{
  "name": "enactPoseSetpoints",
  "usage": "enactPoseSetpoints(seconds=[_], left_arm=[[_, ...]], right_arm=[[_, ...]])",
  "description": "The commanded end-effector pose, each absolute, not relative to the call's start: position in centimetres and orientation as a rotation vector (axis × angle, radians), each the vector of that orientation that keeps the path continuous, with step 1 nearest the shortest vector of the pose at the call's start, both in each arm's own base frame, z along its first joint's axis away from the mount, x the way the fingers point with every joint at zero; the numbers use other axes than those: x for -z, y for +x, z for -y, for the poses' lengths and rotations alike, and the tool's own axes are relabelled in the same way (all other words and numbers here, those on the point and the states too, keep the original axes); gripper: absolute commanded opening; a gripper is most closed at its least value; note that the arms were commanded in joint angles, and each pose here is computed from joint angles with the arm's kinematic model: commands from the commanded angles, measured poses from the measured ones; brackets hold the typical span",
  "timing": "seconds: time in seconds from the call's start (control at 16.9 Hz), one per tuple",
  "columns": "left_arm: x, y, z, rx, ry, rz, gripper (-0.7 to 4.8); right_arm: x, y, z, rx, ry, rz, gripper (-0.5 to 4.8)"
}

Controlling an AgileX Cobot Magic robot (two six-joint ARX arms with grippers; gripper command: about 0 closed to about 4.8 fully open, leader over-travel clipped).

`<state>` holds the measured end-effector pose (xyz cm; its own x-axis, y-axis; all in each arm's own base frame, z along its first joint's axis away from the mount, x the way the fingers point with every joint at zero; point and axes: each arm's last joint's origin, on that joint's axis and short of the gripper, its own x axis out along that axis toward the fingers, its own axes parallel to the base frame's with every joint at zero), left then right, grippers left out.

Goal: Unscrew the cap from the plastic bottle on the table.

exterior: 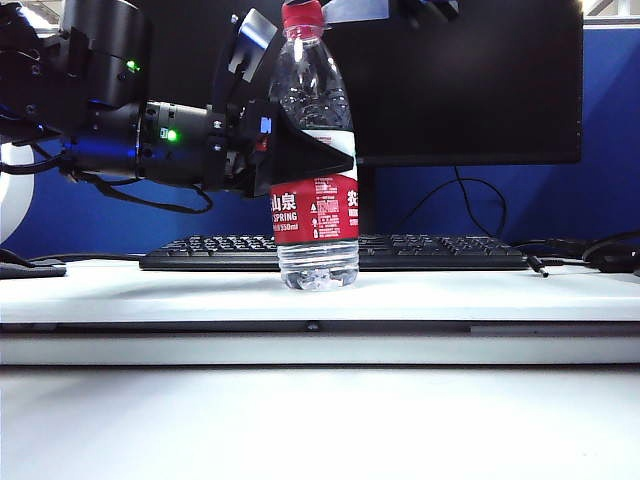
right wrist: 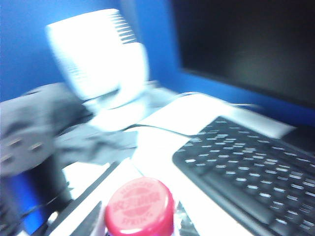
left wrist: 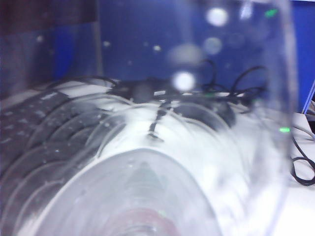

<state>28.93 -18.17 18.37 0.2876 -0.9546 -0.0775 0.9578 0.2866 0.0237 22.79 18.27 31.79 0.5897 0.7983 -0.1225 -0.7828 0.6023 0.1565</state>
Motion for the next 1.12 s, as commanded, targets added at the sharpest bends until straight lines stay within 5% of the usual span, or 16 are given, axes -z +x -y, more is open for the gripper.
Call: enactPoseSetpoints(seconds=[0.06,1.12], left_arm=[[-17.6,28.7,18.2,1.3,0.063,-0.116,2.37],[-17.5,28.6,18.2,1.32,0.058,-0.132,2.36]], right_arm=[[-30.8,23.5,-17.0,-1.07,0.058,-0.255,1.43],[-29.2,27.3,-12.1,-1.429,0.159,-0.286,1.43]])
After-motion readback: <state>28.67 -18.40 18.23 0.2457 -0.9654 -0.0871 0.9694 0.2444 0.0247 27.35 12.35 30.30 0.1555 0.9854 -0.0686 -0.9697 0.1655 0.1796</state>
